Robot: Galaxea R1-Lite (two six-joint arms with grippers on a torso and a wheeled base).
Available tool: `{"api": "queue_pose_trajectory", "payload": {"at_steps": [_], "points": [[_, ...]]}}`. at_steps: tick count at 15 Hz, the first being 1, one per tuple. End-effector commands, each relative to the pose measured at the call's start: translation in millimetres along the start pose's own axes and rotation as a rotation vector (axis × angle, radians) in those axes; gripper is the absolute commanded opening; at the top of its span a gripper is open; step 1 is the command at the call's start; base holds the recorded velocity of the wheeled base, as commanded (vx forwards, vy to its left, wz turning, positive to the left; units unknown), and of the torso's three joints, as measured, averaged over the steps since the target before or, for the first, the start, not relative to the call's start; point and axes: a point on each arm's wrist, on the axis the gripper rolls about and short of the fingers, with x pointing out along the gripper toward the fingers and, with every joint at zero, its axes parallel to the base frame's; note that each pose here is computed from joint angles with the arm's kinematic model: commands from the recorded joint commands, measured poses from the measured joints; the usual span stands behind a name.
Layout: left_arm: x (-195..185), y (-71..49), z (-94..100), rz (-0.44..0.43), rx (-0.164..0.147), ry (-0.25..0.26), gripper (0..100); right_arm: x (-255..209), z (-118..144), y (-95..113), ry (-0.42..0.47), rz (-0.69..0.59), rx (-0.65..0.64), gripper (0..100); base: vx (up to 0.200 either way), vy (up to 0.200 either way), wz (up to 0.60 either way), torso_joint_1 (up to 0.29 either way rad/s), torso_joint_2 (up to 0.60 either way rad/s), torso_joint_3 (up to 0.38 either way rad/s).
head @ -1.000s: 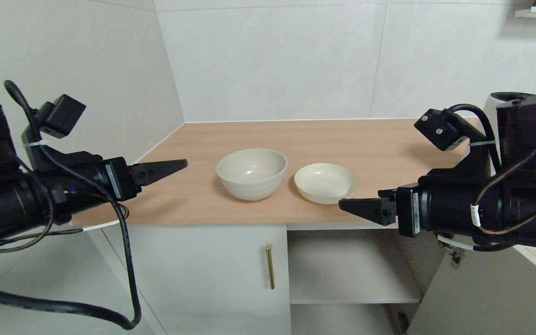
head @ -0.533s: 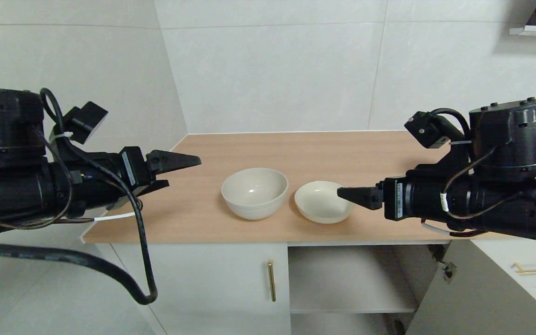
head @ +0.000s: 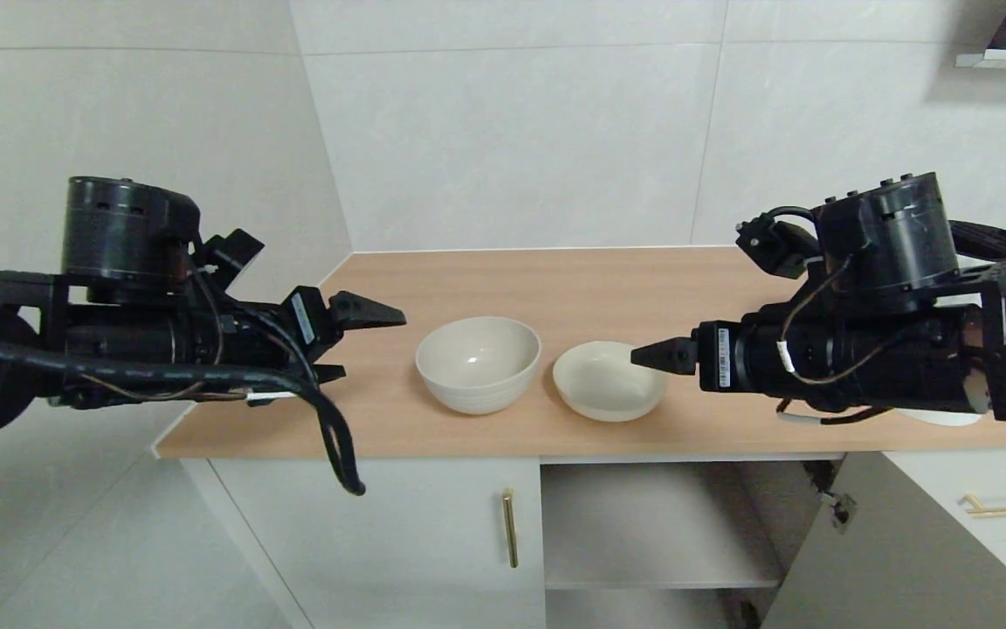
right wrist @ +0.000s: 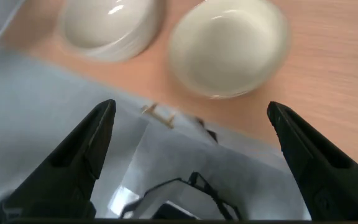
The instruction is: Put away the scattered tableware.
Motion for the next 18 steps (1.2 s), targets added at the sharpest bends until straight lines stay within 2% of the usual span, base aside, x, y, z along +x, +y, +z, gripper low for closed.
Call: {"api": "queue_pose_trajectory", "payload": {"at_steps": [1, 3, 4, 8, 10, 11, 15, 18], "points": [[27.4, 0.2, -1.3, 0.055, -0.049, 0.009, 100, 26.8, 3.5, -10.5, 0.006, -0.099, 0.038, 100, 0.000, 0.000, 0.00, 0.000, 0.00, 0.000], [40.3, -5.7, -9.3, 0.073, -0.070, 0.011, 100, 40.5, 1.7, -17.2, -0.001, -0.184, 0.040, 100, 0.000, 0.000, 0.00, 0.000, 0.00, 0.000], [43.4, -5.2, -9.0, 0.080, -0.069, -0.003, 100, 42.4, 1.4, -17.6, -0.002, -0.196, 0.039, 100, 0.000, 0.000, 0.00, 0.000, 0.00, 0.000], [61.0, 3.1, -11.1, 0.095, -0.081, 0.009, 100, 45.5, -0.2, -18.8, 0.005, -0.202, 0.041, 100, 0.000, 0.000, 0.00, 0.000, 0.00, 0.000], [69.0, 4.8, -9.3, 0.073, -0.148, -0.014, 100, 44.1, -0.1, -18.2, 0.002, -0.201, 0.040, 100, 0.000, 0.000, 0.00, 0.000, 0.00, 0.000], [73.4, 6.6, -9.9, 0.072, -0.157, -0.013, 100, 43.6, 0.2, -18.1, 0.001, -0.201, 0.040, 100, 0.000, 0.000, 0.00, 0.000, 0.00, 0.000], [85.8, 14.1, -14.7, 0.097, -0.164, 0.012, 100, 44.1, -0.1, -18.2, 0.002, -0.201, 0.040, 100, 0.000, 0.000, 0.00, 0.000, 0.00, 0.000], [86.3, 14.4, -14.8, 0.097, -0.162, 0.012, 100, 44.1, -0.1, -18.2, 0.002, -0.201, 0.040, 100, 0.000, 0.000, 0.00, 0.000, 0.00, 0.000]]}}
